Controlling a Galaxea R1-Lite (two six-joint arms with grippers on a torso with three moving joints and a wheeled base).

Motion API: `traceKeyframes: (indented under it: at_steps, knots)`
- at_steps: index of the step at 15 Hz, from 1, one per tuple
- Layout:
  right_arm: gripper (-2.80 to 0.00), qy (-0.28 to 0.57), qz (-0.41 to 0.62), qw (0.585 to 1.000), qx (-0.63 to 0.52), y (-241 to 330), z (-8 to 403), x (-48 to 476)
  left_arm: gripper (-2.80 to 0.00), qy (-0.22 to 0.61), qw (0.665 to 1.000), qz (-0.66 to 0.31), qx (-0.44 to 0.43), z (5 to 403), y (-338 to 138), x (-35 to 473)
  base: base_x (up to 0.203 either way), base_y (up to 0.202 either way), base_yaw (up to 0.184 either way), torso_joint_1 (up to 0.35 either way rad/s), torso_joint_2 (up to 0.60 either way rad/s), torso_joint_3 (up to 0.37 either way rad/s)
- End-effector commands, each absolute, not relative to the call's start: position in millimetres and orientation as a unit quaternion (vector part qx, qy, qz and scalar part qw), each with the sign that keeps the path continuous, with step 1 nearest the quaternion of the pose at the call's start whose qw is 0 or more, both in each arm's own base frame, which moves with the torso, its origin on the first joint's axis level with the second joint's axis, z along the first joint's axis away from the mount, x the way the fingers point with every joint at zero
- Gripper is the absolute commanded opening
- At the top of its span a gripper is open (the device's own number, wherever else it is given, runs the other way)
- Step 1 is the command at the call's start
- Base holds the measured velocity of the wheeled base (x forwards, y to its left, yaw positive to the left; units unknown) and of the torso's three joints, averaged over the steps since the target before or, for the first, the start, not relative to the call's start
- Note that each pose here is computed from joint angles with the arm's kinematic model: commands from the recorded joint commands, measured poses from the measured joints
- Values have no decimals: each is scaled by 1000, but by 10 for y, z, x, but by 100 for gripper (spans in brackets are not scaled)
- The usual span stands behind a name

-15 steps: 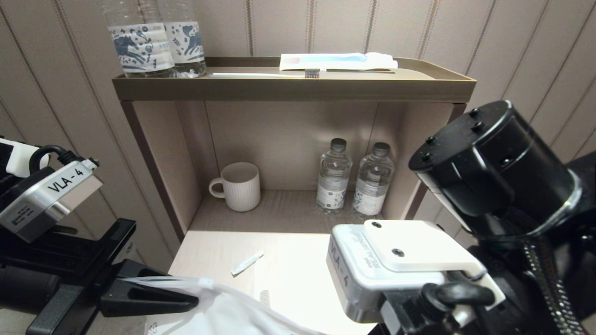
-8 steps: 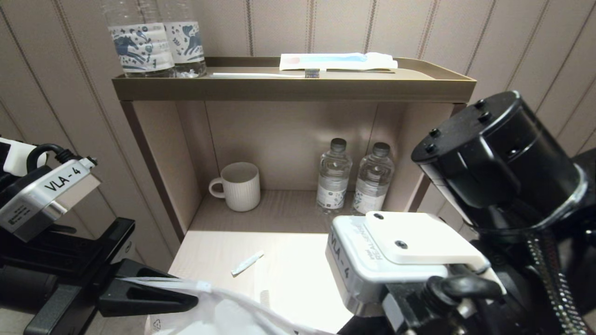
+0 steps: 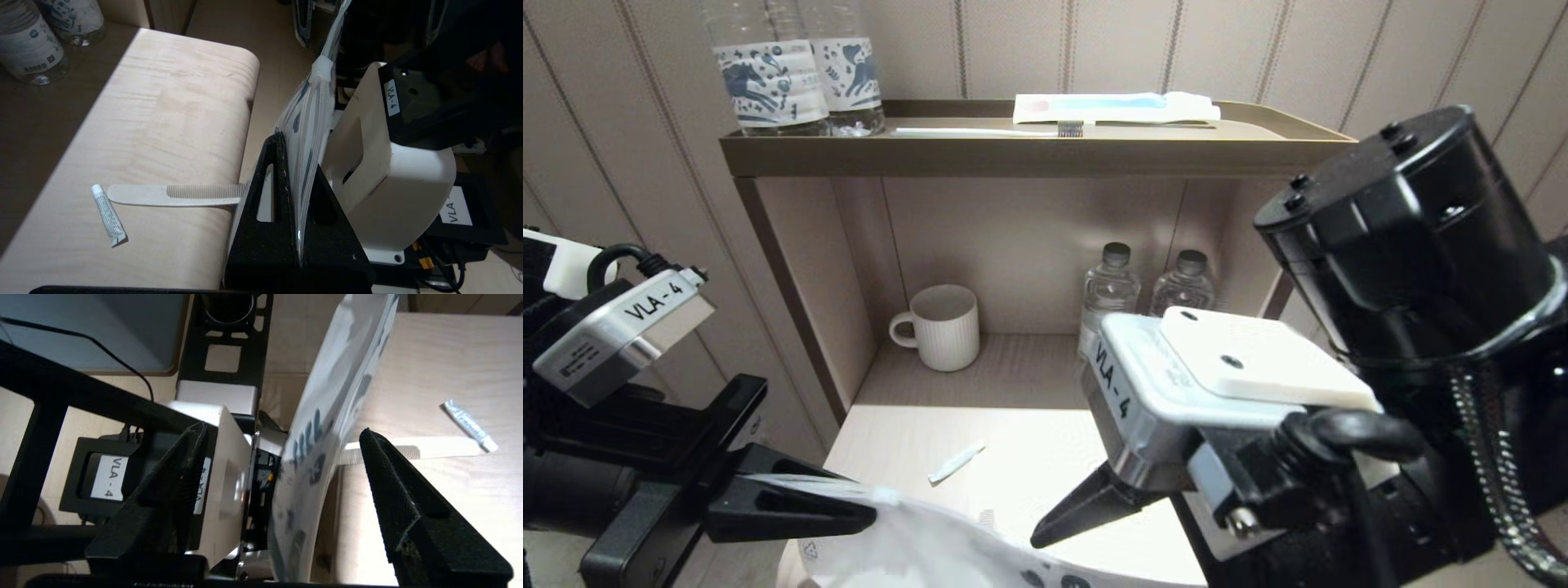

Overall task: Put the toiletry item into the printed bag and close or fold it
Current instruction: Hand it to the other hand, then open the storage bag

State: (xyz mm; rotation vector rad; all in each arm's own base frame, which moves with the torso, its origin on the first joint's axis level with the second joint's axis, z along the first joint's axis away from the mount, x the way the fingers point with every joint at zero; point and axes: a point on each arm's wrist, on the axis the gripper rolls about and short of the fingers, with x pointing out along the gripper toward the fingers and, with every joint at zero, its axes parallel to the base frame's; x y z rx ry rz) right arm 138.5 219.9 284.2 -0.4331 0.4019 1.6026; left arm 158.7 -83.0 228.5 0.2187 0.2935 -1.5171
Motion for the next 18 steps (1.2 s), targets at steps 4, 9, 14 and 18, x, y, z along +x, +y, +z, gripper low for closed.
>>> traceKeyframes:
  at_steps: [4, 9, 14, 18]
  knots:
    - [0, 163, 707, 662, -189, 2264, 2912, 1451, -280, 149, 709, -684, 88, 2331, -871, 1688, 0, 0, 0, 0, 0, 0]
    - [0, 141, 707, 668, -185, 2404, 2957, 1550, -280, 160, 708, -683, 79, 2387, -934, 1740, 0, 0, 0, 0, 0, 0]
    - [0, 129, 707, 671, -183, 2545, 3011, 1653, -280, 170, 707, -680, 86, 2355, -990, 1755, 0, 0, 0, 0, 0, 0]
    - [0, 128, 707, 672, -180, 2660, 3010, 1734, -280, 172, 708, -680, 85, 2351, -992, 1765, 0, 0, 0, 0, 0, 0]
